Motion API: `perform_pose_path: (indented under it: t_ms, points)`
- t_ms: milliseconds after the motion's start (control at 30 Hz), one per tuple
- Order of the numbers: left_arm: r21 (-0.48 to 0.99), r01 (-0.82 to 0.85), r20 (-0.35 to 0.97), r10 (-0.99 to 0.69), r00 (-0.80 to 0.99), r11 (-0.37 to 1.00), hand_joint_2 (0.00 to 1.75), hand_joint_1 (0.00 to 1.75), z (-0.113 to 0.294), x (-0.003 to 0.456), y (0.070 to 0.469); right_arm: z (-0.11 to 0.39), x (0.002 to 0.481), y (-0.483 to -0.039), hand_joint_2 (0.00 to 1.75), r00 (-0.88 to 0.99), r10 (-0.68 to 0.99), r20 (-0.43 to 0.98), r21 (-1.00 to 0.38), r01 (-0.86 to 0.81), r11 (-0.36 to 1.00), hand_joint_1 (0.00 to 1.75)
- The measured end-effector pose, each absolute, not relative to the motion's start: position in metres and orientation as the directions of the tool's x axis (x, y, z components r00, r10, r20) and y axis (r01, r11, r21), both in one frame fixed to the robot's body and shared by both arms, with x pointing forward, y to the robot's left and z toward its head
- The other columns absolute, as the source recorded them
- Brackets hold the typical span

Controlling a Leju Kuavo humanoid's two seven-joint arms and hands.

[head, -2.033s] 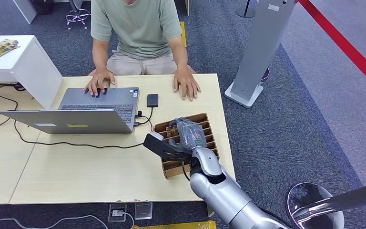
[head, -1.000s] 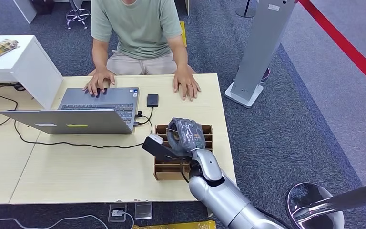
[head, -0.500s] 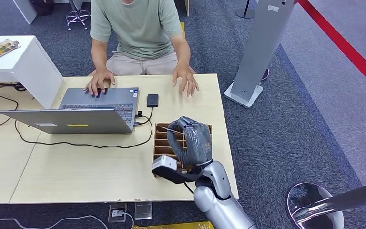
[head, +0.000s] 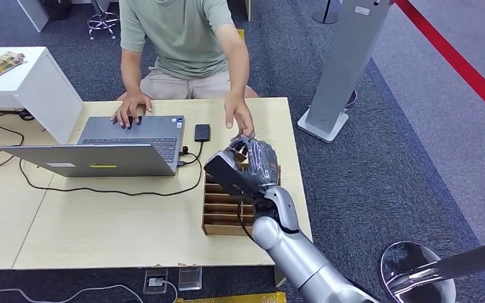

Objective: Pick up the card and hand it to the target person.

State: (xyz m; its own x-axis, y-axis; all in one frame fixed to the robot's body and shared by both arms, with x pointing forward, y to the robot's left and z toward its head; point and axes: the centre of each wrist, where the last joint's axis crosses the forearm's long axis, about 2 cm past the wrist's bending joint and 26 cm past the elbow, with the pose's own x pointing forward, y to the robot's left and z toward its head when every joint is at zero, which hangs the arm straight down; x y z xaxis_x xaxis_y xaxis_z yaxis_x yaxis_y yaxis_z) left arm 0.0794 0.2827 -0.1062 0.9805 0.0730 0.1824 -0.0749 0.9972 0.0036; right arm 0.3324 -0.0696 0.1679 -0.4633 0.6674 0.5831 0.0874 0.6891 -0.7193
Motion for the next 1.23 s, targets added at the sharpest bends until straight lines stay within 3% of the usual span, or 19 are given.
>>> perform_pose_path:
  t_ms: [200,533,667,967,1233]
  points:
    - [0.006,-0.045,0.194,0.043,0.98,0.999,1.75,0.0,-0.103,0.095,0.282,0.209,0.386,-0.067,1.75,-0.398,0.783,0.478,-0.815,0.131,0.564,1.47]
    - [0.002,-0.034,0.19,0.033,0.981,0.999,1.75,0.0,-0.104,0.092,0.282,0.223,0.419,-0.081,1.75,-0.246,0.896,0.37,-0.905,0.124,0.408,1.47]
    - [-0.006,-0.029,0.185,0.029,0.982,1.0,1.75,0.0,-0.104,0.09,0.281,0.218,0.423,-0.088,1.75,-0.216,0.911,0.352,-0.917,0.117,0.382,0.0]
    - [-0.018,-0.022,0.2,0.025,0.979,1.0,1.75,0.0,-0.104,0.089,0.281,0.208,0.424,-0.097,1.75,-0.201,0.911,0.359,-0.917,0.105,0.384,0.0]
    - [-0.01,-0.058,0.196,0.059,0.979,0.998,1.75,0.0,-0.106,0.081,0.281,0.2,0.421,-0.103,1.75,-0.269,0.837,0.477,-0.847,0.111,0.519,0.0]
